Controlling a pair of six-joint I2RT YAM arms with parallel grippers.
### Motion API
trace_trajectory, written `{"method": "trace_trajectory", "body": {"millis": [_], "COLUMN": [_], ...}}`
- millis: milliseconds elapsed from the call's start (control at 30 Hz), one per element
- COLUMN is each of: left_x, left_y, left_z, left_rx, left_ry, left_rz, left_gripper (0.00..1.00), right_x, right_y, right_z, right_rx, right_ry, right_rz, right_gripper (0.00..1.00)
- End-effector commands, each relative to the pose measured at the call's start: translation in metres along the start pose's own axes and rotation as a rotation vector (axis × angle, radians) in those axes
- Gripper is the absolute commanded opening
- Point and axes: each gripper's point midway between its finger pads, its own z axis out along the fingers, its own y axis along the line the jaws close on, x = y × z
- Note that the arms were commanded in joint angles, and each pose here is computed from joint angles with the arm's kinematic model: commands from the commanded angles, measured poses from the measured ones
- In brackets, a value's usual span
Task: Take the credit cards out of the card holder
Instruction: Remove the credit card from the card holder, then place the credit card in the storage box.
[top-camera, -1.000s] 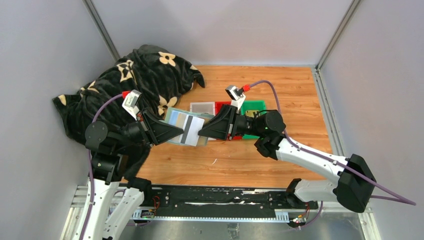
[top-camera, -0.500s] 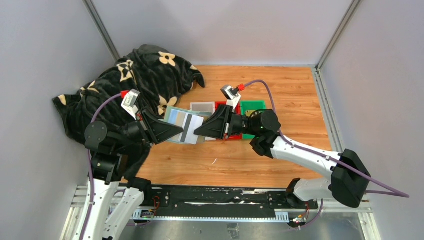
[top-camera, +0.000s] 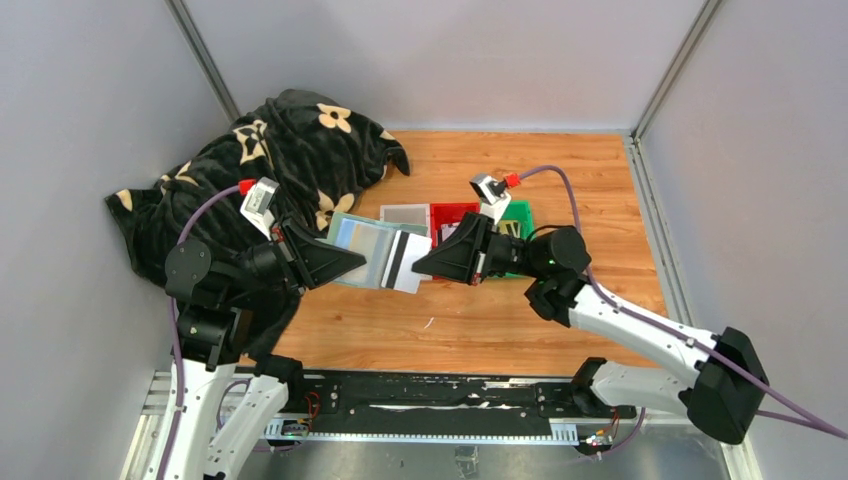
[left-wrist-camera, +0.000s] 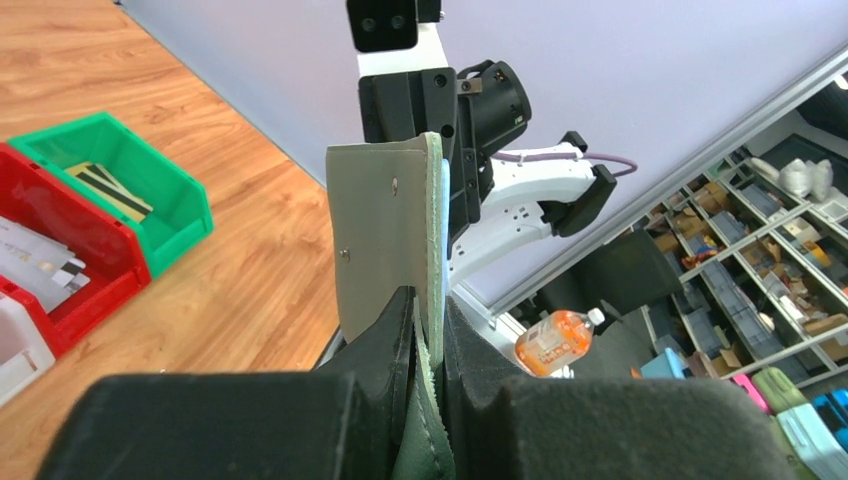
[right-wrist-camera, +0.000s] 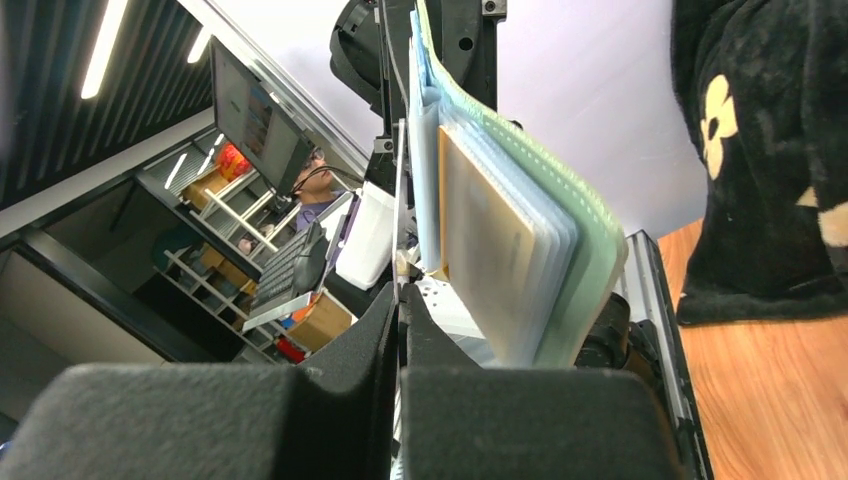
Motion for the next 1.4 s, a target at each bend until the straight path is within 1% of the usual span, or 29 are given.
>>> {"method": "trace_trajectory", "body": {"millis": [0,233,333,467,533,600,700,733,767,1000,1200,1267,1367], "left_x": [-0.005,-0.007,-0.008,-0.008,-0.008,-0.008,-0.008,-0.008,-0.008,-0.008,-0.011,-0.011,-0.011], "left_y": [-0.011,-0.016,-0.018,-0.02,-0.021,-0.021,-0.022,-0.022,-0.024,-0.028,-0.033,-0.033,-0.034], "left_z": [-0.001,-0.002,-0.002,-0.002,-0.002,-0.002,-0.003,-0.003,-0.003,-0.006,-0.007,-0.007,-0.008], "left_rx": [0.019,0.026,0.03,0.035,0.036,0.036,0.037,0.038,0.041,0.036,0.04,0.04,0.04], "left_ry": [-0.003,-0.004,-0.005,-0.004,-0.003,-0.004,-0.005,-0.004,-0.003,-0.008,-0.013,-0.015,-0.019], "left_rz": [0.044,0.055,0.058,0.066,0.068,0.072,0.077,0.079,0.085,0.109,0.121,0.124,0.126], "left_gripper": [0.0,0.0,0.0,0.0,0.0,0.0,0.0,0.0,0.0,0.0,0.0,0.0,0.0], "right_x": [-0.003,-0.018,-0.027,-0.034,-0.034,-0.036,-0.035,-0.038,-0.038,-0.031,-0.009,0.0,0.009], "right_y": [0.002,-0.003,-0.022,-0.069,-0.101,-0.127,-0.175,-0.184,-0.201,-0.283,-0.325,-0.338,-0.351], "right_z": [-0.018,-0.052,-0.071,-0.105,-0.126,-0.142,-0.166,-0.17,-0.175,-0.192,-0.196,-0.197,-0.201], "right_rx": [0.028,0.147,0.297,0.56,0.686,0.779,0.947,0.98,1.019,1.174,1.288,1.324,1.365], "right_ry": [-0.001,0.025,0.028,0.063,0.083,0.091,0.146,0.158,0.184,0.351,0.49,0.523,0.535], "right_rz": [-0.048,-0.096,-0.137,-0.156,-0.103,-0.08,-0.061,-0.074,-0.053,0.065,0.09,0.092,0.109], "right_gripper": [0.0,0.0,0.0,0.0,0.0,0.0,0.0,0.0,0.0,0.0,0.0,0.0,0.0]}}
